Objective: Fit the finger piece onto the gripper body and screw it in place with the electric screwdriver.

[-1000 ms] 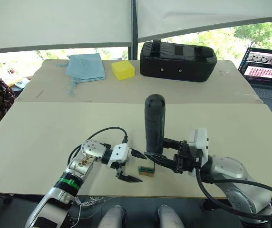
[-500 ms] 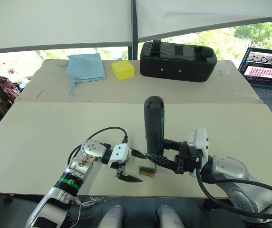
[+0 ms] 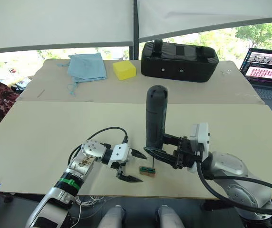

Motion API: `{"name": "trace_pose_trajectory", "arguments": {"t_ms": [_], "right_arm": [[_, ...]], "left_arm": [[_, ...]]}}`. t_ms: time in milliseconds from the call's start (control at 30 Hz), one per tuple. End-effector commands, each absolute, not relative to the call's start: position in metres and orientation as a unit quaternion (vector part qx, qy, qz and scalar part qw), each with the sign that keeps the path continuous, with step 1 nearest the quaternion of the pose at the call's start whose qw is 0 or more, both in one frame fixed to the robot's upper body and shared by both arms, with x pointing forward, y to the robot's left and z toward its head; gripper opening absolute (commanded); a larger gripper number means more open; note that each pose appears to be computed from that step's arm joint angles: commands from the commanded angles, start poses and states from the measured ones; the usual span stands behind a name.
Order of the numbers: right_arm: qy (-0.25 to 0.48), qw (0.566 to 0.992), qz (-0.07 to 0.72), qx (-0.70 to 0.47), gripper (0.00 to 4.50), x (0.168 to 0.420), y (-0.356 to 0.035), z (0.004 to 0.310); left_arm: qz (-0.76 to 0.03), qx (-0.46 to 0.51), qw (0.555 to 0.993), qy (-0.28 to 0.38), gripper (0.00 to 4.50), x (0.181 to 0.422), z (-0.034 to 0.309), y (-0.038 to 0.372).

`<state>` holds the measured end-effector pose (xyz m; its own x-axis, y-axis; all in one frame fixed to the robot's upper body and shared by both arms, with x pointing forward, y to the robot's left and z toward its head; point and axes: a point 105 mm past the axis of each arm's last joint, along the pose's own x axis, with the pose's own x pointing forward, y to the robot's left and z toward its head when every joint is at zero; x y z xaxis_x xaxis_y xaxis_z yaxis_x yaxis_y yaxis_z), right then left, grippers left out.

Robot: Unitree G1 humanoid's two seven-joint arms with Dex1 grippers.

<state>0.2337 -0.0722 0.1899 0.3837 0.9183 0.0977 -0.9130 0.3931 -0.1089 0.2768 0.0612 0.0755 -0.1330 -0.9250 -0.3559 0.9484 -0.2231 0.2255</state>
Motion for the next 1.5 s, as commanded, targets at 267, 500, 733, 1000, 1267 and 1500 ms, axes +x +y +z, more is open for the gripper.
{"name": "trace_pose_trajectory", "arguments": {"t_ms": [267,500,733,1000,1267,1500], "right_arm": [[-0.106,0.819,0.563,-0.025,1.92,0.2241,-0.0692,0.2043],[-0.105,0.819,0.564,-0.024,1.92,0.2231,-0.0680,0.2043],[-0.099,0.820,0.564,-0.025,1.92,0.2226,-0.0684,0.2012],[-0.099,0.819,0.564,-0.028,1.92,0.2215,-0.0685,0.1992],[-0.105,0.820,0.562,-0.030,1.92,0.2240,-0.0685,0.2018],[-0.109,0.817,0.564,-0.038,1.92,0.2234,-0.0680,0.2028]], "left_arm": [[-0.752,0.224,0.620,0.011,4.50,0.2787,0.0829,0.0593],[-0.753,0.224,0.618,0.010,4.50,0.2785,0.0833,0.0589],[-0.755,0.224,0.617,0.009,4.50,0.2781,0.0836,0.0583],[-0.755,0.225,0.615,0.007,4.50,0.2771,0.0835,0.0576],[-0.756,0.227,0.615,0.008,4.50,0.2775,0.0836,0.0578],[-0.755,0.226,0.615,0.007,4.50,0.2777,0.0836,0.0576]]}}
